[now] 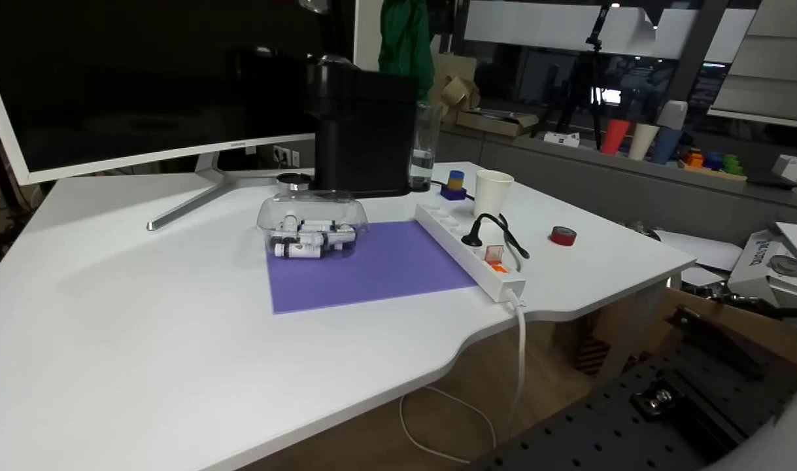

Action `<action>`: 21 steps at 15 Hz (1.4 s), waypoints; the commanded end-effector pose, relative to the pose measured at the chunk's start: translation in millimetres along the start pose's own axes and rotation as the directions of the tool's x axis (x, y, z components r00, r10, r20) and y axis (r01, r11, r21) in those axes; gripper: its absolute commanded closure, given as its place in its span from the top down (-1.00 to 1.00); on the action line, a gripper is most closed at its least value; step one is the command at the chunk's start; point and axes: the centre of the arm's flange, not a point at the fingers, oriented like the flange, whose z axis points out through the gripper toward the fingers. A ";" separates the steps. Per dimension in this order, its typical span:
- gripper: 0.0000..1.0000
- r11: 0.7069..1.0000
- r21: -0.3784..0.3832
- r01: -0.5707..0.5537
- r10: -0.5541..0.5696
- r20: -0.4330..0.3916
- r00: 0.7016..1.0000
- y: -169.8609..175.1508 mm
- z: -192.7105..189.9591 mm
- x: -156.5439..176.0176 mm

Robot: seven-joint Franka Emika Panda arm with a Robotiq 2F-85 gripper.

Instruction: Turn off the extension cord

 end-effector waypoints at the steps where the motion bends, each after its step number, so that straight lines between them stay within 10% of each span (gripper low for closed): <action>1: 1.00 1.000 0.000 0.000 0.000 0.000 1.000 0.0 0.0 0.0; 8: 1.00 0.988 0.027 -0.149 0.148 0.038 0.988 55.3 49.5 -1.6; 10: 0.46 0.975 0.030 -0.220 0.218 0.062 0.974 84.9 76.4 -1.4; 15: -0.07 0.938 0.075 -0.340 0.336 0.055 0.940 157.2 136.1 15.0; 21: -0.88 0.955 0.199 -0.220 0.227 -0.012 0.974 200.1 197.9 30.2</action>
